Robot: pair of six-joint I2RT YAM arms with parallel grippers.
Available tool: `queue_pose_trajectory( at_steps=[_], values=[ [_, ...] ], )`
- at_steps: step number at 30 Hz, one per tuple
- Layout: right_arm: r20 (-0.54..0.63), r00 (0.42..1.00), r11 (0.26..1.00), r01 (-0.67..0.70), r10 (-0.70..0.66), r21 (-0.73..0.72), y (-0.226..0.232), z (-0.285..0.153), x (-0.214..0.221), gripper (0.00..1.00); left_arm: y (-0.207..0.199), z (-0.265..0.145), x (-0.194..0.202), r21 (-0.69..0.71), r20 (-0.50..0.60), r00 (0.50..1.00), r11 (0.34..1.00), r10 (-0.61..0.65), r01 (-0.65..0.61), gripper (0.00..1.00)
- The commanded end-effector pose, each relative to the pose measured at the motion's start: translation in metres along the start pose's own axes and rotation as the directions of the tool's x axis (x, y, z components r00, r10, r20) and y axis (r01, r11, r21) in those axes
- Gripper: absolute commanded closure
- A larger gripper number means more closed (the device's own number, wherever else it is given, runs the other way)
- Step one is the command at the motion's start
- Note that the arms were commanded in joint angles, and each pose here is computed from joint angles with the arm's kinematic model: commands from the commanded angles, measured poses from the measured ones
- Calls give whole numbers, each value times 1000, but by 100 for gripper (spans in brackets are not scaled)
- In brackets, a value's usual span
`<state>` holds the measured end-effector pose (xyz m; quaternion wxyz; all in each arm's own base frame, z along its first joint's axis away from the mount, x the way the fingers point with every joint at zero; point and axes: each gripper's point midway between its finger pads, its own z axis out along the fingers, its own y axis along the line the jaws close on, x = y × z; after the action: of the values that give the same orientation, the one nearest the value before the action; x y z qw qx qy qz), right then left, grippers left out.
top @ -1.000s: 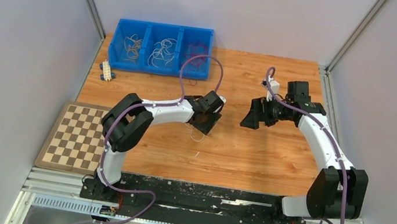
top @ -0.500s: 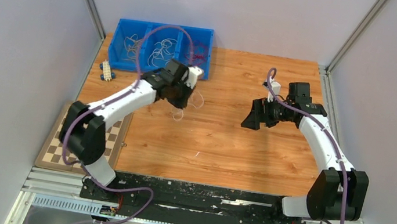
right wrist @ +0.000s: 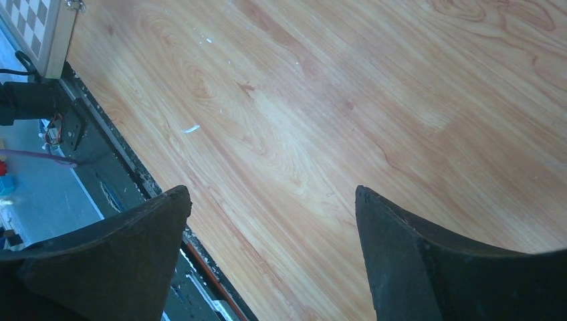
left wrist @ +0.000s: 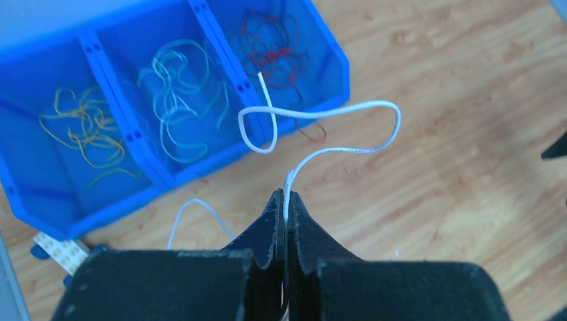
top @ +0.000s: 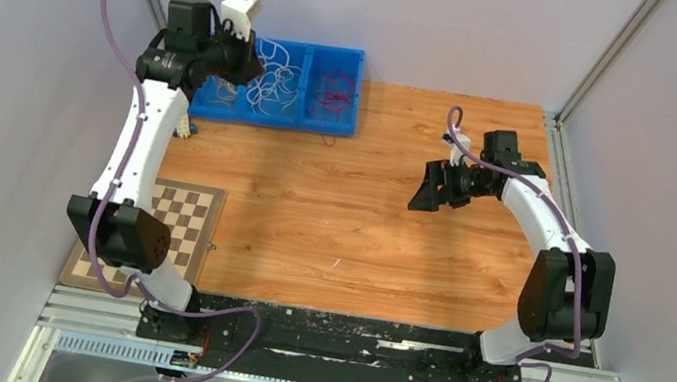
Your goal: Untangle the cables
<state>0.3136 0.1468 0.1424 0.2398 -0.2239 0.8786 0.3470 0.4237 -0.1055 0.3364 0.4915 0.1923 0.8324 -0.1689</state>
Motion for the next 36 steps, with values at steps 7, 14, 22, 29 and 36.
queue_pose_trajectory(
  at_steps=[7, 14, 22, 29, 36],
  values=[
    [-23, 998, 994, 61, -59, 86, -22, -3, -8, 7, 68, 66, -104, 65, 318, 944, 995, -90, 73, 100],
    [-62, 997, 992, 59, -52, 110, -29, -3, -5, 7, 127, 137, -105, 51, 366, 922, 992, -127, 117, 62],
    [-63, 997, 996, 55, -51, 75, -25, 1, -3, 7, 118, 110, -72, -10, 272, 958, 996, -87, 94, 16],
    [-51, 998, 999, 31, -30, 20, -21, 8, -10, 8, 45, 102, 17, 135, 45, 982, 975, -183, 175, 23],
    [-54, 998, 1000, 19, -18, 5, -18, 9, -8, 9, -11, 125, 97, 105, -82, 953, 948, -293, 300, 41]
  ],
)
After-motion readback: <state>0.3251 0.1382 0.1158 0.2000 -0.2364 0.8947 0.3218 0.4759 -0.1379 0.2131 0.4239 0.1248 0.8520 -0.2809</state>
